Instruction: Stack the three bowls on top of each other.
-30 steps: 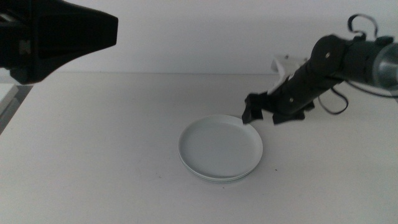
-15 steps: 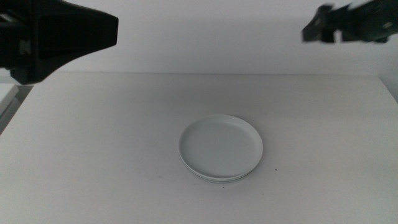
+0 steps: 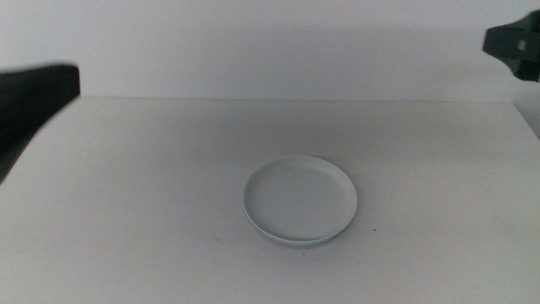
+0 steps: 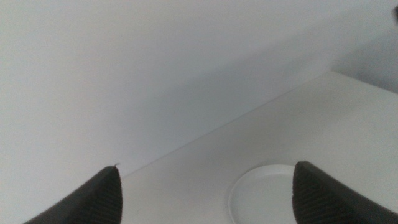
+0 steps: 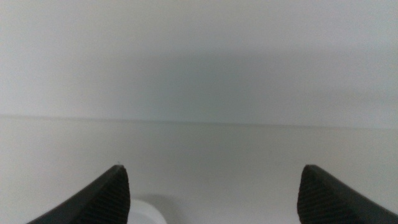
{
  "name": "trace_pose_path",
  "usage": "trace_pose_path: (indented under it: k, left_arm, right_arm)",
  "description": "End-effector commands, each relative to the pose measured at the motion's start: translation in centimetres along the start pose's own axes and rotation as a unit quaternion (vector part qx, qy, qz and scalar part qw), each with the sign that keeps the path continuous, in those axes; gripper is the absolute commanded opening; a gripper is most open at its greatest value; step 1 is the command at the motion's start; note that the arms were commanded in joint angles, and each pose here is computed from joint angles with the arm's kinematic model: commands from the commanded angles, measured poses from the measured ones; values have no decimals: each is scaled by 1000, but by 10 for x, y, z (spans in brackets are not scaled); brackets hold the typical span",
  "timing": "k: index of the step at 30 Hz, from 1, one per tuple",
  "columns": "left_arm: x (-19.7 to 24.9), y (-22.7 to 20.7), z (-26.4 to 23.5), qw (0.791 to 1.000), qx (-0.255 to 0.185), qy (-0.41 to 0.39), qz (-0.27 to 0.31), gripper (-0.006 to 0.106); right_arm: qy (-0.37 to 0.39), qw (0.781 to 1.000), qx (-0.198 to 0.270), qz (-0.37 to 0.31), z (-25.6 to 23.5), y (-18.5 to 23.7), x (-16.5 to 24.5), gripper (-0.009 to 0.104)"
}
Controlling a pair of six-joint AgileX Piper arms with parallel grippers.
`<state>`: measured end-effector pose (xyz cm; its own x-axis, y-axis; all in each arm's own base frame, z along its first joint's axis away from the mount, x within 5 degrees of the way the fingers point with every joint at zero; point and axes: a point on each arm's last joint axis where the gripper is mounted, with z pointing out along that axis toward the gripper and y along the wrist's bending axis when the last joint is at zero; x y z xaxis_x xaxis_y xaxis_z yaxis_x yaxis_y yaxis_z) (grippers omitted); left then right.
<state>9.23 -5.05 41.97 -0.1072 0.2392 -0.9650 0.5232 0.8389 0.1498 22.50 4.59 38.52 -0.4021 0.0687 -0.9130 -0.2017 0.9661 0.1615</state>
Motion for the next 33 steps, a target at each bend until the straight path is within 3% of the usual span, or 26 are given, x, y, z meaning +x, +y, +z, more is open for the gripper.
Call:
trace_pose_path:
  k: [1,11,21,33]
  left_arm:
    - [11,0,0,1000,-12,-17,-2,94]
    - [21,6,0,996,-63,-60,4,94]
    - [23,33,-9,977,-204,-55,-9,94]
    - [35,37,-3,973,-222,-58,-2,94]
  right_arm:
    - [-40,999,9,-1,-11,-3,5,82]
    - [-52,998,16,-20,-23,-4,9,82]
    - [-52,998,15,-19,-23,-4,9,82]
    - [-50,999,15,-14,-22,-4,11,82]
